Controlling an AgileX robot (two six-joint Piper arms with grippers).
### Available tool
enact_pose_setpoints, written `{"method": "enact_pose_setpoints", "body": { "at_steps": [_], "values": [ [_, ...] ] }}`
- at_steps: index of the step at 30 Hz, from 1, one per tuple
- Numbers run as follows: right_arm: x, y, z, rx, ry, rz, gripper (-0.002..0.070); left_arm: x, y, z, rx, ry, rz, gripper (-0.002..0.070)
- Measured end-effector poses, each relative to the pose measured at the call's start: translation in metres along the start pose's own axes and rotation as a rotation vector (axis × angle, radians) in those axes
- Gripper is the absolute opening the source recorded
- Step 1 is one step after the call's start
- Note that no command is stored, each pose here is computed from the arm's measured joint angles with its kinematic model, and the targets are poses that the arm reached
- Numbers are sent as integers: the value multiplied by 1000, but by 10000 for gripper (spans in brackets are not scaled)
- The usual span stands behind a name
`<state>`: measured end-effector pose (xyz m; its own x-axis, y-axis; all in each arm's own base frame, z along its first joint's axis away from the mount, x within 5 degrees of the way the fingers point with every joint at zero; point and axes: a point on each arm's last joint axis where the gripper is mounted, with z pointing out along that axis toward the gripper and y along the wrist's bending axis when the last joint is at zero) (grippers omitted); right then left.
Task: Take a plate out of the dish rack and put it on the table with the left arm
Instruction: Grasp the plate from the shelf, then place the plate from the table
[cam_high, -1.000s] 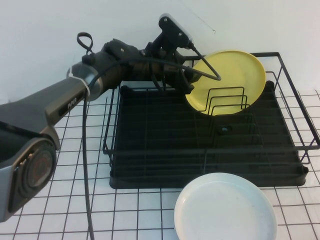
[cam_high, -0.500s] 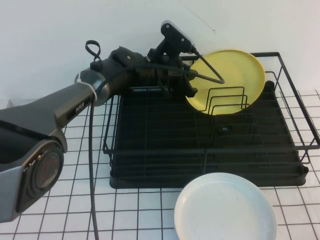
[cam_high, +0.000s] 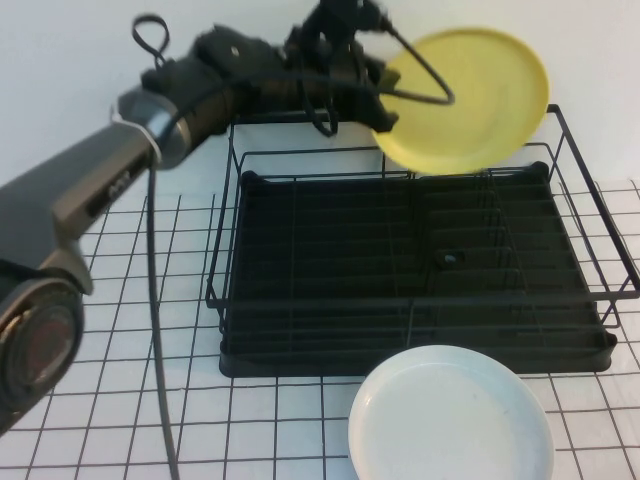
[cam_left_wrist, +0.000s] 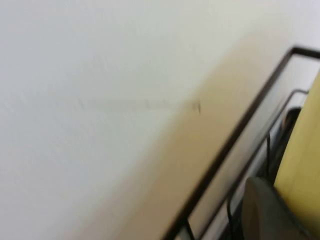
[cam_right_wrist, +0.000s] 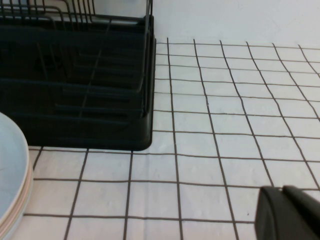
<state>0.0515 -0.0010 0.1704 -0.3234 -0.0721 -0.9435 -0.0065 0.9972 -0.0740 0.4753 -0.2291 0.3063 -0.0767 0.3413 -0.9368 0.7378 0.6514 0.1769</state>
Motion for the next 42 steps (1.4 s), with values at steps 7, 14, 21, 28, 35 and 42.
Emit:
{"method": "enact_pose_setpoints", "body": {
  "at_steps": [7, 14, 21, 28, 35, 42],
  "values": [
    [0, 0, 0, 0, 0, 0, -3, -43, 2, -39, -55, -11, 47, 46],
    [0, 0, 0, 0, 0, 0, -3, -84, -3, -100, -102, 98, 2, 46],
    [0, 0, 0, 0, 0, 0, -3, -120, -20, -178, -126, 196, -98, 45],
    [0, 0, 0, 0, 0, 0, -3, -123, -38, -211, -47, 319, -231, 45],
    [0, 0, 0, 0, 0, 0, -3, -97, -56, -218, 37, 382, -283, 45],
    [0, 0, 0, 0, 0, 0, -3, -36, -91, -227, 128, 366, -439, 45]
  ]
}}
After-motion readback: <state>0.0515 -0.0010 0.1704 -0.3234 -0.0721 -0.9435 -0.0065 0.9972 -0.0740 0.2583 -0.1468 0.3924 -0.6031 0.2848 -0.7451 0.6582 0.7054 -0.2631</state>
